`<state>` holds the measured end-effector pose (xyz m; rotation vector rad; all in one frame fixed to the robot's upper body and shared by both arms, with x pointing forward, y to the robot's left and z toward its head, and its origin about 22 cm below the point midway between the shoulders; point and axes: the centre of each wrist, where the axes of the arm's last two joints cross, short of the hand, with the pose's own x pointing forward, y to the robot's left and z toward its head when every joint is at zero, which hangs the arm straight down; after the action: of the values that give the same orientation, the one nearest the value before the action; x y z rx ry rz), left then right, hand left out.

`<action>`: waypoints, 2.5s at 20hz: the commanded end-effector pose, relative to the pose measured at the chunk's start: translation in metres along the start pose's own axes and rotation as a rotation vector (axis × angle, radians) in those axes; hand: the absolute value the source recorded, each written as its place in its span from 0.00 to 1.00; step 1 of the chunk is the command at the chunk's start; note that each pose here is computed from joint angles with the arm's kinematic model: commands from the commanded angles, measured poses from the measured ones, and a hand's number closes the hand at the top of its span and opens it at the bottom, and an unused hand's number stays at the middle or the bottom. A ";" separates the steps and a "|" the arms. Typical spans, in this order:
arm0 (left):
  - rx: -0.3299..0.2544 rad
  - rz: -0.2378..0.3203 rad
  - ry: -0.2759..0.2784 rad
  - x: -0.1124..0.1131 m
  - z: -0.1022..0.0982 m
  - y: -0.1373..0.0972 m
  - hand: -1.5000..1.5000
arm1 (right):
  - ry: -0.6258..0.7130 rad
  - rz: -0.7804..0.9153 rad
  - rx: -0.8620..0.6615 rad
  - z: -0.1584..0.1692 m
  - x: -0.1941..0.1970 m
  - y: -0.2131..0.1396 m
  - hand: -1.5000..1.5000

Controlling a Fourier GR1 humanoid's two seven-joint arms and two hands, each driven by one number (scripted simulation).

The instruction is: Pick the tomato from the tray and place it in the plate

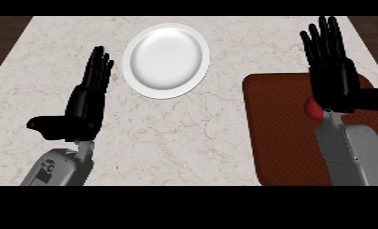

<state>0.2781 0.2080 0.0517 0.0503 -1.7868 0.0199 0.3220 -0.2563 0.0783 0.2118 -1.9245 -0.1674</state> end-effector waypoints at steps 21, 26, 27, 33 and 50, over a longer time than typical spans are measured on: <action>-0.115 -0.193 0.027 0.042 -0.034 0.082 0.50 | -0.012 0.752 -0.261 0.032 -0.065 -0.016 0.00; -0.113 -0.203 0.028 0.056 -0.034 0.080 0.50 | 0.077 0.960 -0.246 0.002 -0.006 -0.009 0.00; -0.090 -0.214 0.029 0.051 -0.035 0.086 0.50 | 0.142 1.039 -0.230 0.004 -0.005 -0.017 0.00; -0.097 -0.216 0.036 0.049 -0.033 0.087 0.50 | 0.558 1.304 -0.139 -0.008 0.021 -0.031 0.00; -0.118 -0.214 0.022 0.052 -0.032 0.085 0.50 | 1.088 1.424 0.021 -0.034 0.038 0.007 0.00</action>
<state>0.3000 0.2895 0.1045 0.1492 -1.7494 -0.2336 0.3351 -0.2677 0.1321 -0.8534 -0.7374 0.7613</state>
